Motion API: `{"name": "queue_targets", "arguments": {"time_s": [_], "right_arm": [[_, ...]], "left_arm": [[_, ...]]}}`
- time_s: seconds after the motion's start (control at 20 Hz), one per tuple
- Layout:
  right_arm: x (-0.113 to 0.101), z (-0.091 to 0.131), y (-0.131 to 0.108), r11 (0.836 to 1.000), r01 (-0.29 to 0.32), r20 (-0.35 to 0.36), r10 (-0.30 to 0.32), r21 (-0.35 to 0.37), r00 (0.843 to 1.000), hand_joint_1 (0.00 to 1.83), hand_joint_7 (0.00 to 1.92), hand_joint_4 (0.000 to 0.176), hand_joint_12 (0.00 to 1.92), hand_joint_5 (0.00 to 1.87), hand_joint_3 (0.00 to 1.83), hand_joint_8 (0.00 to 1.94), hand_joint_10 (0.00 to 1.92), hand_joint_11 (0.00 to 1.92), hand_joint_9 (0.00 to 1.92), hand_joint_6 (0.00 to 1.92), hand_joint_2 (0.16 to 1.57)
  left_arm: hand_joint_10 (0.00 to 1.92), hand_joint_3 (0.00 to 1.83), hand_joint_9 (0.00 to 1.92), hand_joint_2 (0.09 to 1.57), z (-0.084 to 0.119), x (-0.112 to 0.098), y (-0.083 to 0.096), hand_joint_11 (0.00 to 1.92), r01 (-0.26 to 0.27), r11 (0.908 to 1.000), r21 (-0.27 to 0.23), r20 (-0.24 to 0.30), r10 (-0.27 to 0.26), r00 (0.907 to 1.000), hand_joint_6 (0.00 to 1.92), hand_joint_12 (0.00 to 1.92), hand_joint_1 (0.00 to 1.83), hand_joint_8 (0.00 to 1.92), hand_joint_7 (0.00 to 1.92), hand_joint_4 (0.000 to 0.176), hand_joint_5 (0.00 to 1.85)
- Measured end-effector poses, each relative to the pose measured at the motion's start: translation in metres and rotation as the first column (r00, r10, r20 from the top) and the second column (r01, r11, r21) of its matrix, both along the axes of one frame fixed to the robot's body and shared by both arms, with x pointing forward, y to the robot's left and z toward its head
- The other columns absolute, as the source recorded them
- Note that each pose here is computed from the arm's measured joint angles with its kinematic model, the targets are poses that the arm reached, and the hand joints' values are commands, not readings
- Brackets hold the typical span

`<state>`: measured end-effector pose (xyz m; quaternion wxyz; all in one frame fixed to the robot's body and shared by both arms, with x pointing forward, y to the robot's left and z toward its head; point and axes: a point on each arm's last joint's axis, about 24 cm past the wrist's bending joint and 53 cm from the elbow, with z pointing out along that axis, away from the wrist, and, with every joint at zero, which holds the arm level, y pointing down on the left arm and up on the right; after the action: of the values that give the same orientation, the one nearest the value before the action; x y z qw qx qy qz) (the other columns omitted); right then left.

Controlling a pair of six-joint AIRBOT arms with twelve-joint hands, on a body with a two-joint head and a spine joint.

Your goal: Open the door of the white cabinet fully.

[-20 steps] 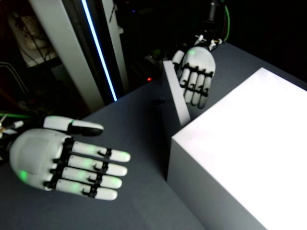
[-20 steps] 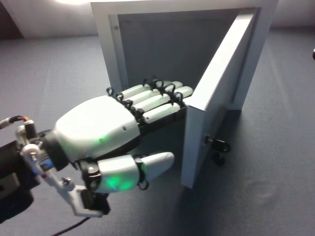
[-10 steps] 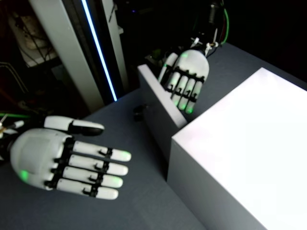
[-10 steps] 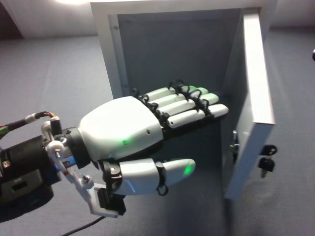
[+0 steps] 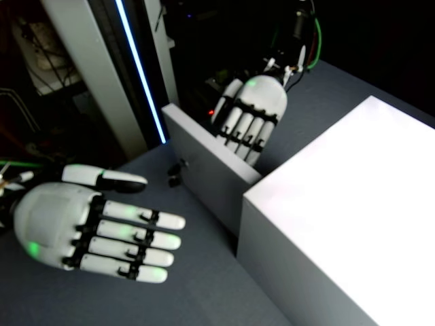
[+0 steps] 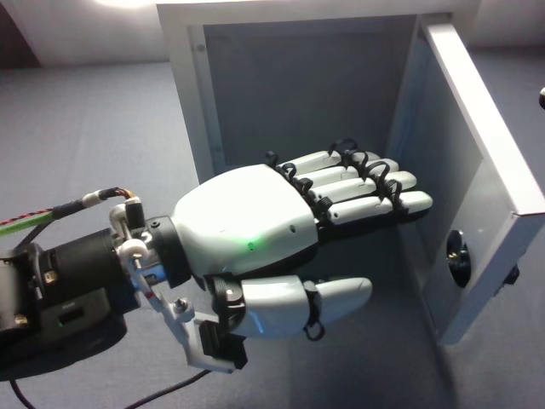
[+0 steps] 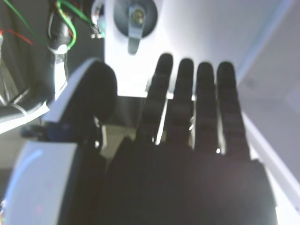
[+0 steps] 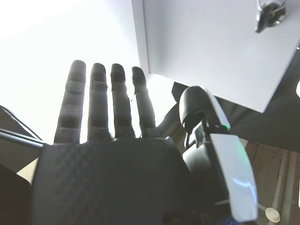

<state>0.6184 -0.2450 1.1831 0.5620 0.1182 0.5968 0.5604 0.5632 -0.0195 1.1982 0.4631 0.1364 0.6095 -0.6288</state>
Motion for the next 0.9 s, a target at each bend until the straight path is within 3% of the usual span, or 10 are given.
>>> {"name": "queue_targets", "arguments": {"time_s": [0.45, 0.65, 0.75, 0.9], "right_arm": [[0.001, -0.002, 0.0, 1.0, 0.0, -0.001, 0.0, 0.003, 1.0, 0.0, 0.21, 0.0, 0.14, 0.24, 0.0, 0.0, 0.0, 0.11, 0.16, 0.0, 1.44], [0.001, -0.002, 0.0, 1.0, -0.001, -0.002, 0.001, 0.004, 1.0, 0.0, 0.21, 0.0, 0.15, 0.24, 0.0, 0.0, 0.01, 0.13, 0.17, 0.0, 1.43], [0.001, -0.002, 0.0, 1.0, -0.002, -0.002, 0.002, 0.004, 1.0, 0.0, 0.21, 0.0, 0.16, 0.24, 0.0, 0.0, 0.01, 0.14, 0.18, 0.0, 1.42], [0.001, -0.001, 0.0, 1.0, -0.001, -0.001, 0.001, 0.004, 1.0, 0.0, 0.19, 0.0, 0.16, 0.22, 0.01, 0.0, 0.01, 0.13, 0.17, 0.0, 1.44]], "left_arm": [[0.0, 0.09, 0.02, 1.57, 0.008, 0.0, -0.018, 0.05, 0.024, 0.9994, -0.026, 0.017, -0.024, 0.9996, 0.0, 0.14, 0.0, 0.0, 0.03, 0.0, 0.06], [0.01, 0.1, 0.03, 1.57, 0.009, -0.001, -0.018, 0.09, 0.028, 0.9992, -0.03, 0.018, -0.027, 0.9995, 0.01, 0.14, 0.0, 0.01, 0.04, 0.0, 0.07], [0.0, 0.1, 0.02, 1.57, 0.007, 0.0, -0.009, 0.07, 0.015, 0.9994, -0.03, 0.01, -0.015, 0.9998, 0.0, 0.13, 0.0, 0.0, 0.02, 0.0, 0.05], [0.0, 0.11, 0.06, 1.57, -0.01, 0.004, 0.024, 0.07, -0.051, 0.9986, -0.014, -0.058, 0.05, 0.9971, 0.0, 0.13, 0.0, 0.0, 0.05, 0.0, 0.09]]}}
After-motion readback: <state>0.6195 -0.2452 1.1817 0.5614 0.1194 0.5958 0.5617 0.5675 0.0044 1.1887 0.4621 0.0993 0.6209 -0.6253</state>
